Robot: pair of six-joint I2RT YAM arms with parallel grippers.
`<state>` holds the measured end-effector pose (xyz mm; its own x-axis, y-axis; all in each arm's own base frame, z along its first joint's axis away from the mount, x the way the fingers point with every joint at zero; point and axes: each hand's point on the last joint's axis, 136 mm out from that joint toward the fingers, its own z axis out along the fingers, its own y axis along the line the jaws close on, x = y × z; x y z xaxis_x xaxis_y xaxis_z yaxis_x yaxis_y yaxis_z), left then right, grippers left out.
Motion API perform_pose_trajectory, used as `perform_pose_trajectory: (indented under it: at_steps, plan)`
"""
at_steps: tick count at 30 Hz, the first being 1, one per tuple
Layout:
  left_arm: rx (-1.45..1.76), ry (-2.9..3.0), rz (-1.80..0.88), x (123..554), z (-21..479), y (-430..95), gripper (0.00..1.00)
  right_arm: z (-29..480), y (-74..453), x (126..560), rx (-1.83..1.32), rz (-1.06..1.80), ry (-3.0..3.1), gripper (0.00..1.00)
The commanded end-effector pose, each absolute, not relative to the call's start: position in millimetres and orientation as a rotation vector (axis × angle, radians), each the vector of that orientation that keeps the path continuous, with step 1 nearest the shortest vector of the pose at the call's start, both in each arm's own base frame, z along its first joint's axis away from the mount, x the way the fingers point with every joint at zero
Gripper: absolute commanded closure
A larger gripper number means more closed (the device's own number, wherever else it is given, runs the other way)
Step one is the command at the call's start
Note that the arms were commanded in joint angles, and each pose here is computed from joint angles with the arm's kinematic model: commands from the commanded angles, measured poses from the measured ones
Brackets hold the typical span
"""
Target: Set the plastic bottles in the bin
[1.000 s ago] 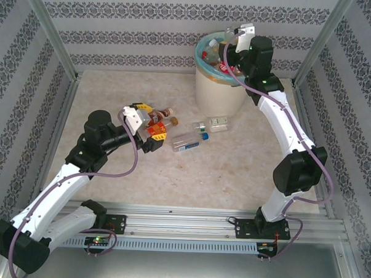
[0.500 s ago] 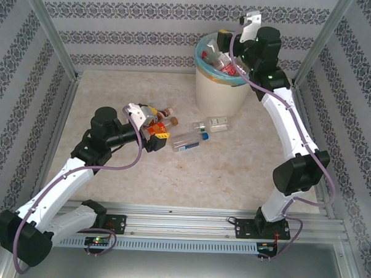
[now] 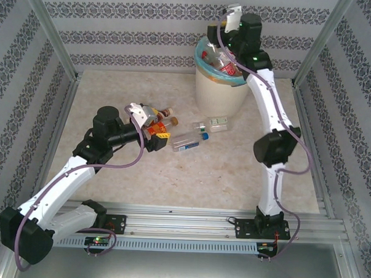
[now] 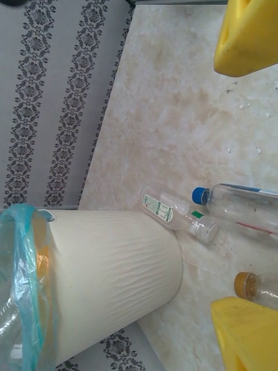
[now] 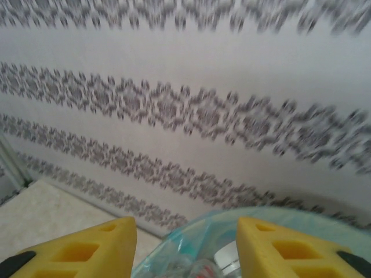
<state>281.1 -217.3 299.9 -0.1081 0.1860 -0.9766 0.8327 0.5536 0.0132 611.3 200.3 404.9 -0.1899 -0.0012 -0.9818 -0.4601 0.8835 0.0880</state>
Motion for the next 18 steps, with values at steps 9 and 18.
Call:
perform_pose_trajectory:
  at_steps: [9, 18]
  plan:
    - [0.883, 1.584, -0.656, 282.9, 307.4, -217.7, 0.02, 339.0, 224.1, 586.5, -0.420, 0.554, 1.977, 0.72]
    - [0.897, 1.601, -0.671, 286.7, 300.3, -221.5, 0.02, 331.8, 187.4, 568.4, -0.366, 0.382, 2.049, 0.74]
